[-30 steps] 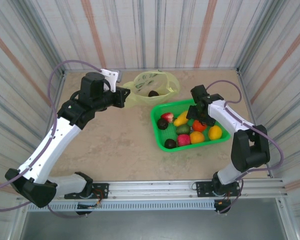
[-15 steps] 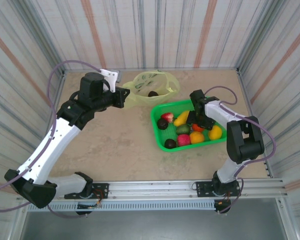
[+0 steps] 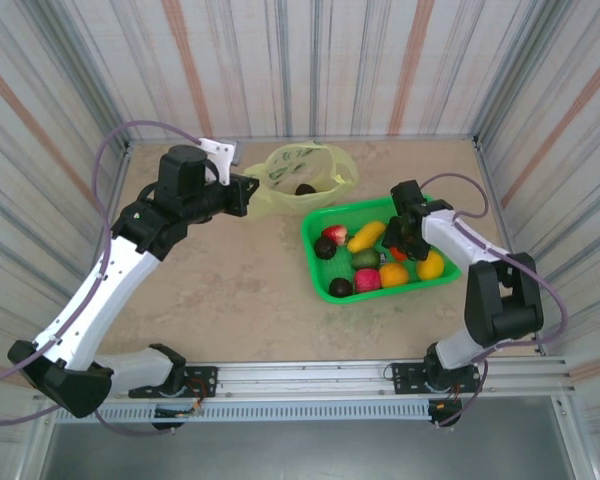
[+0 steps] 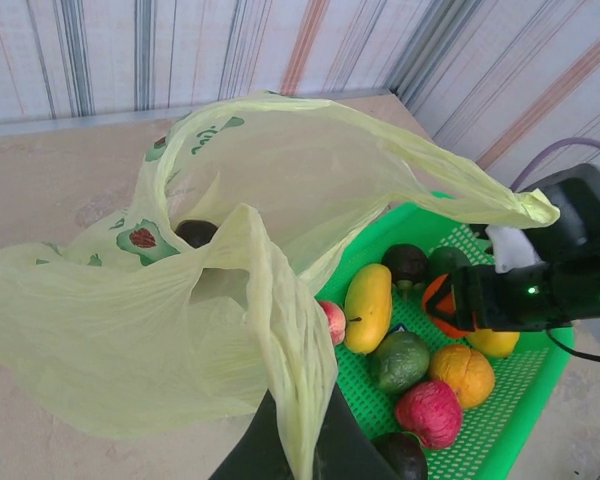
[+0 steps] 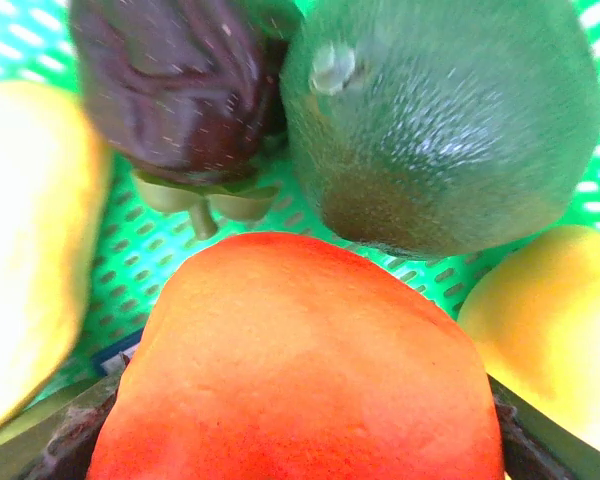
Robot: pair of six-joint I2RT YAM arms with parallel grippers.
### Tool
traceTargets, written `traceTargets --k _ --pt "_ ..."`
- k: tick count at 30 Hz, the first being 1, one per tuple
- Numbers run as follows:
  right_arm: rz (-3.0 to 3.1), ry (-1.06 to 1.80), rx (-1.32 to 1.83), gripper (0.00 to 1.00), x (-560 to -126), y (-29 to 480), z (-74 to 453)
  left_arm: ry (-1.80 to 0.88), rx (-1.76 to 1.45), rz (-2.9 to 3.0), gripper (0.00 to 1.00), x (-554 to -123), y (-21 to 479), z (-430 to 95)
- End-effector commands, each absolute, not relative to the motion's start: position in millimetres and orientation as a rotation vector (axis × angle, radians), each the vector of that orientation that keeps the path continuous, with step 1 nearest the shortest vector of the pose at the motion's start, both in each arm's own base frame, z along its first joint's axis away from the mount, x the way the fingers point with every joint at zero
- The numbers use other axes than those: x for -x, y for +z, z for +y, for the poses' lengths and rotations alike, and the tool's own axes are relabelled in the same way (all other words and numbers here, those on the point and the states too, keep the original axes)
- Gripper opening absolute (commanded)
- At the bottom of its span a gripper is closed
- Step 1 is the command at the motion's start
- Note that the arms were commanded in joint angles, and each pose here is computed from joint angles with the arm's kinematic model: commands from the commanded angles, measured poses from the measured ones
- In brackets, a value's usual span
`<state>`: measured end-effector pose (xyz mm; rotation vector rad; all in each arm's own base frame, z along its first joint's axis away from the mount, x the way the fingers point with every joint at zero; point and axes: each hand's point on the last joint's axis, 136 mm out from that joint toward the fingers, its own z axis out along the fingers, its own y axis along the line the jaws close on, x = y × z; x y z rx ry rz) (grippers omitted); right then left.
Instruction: Place the fake fruits into the plastic bag and tie a complex knot
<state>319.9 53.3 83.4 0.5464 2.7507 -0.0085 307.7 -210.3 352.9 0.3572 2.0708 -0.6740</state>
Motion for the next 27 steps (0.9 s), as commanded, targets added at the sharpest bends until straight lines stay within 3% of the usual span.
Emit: traceTargets --k 1,6,12,17,21,27 --pt "2.691 0.127 -0.496 0.68 -317 117 64 -0.675 -0.377 2.036 0.00 -301 369 -208" --pt "2.473 0.369 -0.400 0.66 -318 190 85 -0.673 -0.381 2.036 0.00 -301 370 -208" --pt "2.149 0.554 -0.236 0.63 -320 319 105 -0.676 -0.378 2.034 0.00 -301 371 -208" --pt "2.035 0.639 0.028 0.62 -322 400 168 -0.675 -0.373 2.032 0.00 -300 372 -208" --pt "2.021 0.737 0.198 0.63 -326 423 230 -0.674 -0.365 2.042 0.00 -300 369 -207" --pt "2.145 0.672 0.268 0.61 -352 394 294 -0.677 -0.352 2.040 0.00 -297 367 -204"
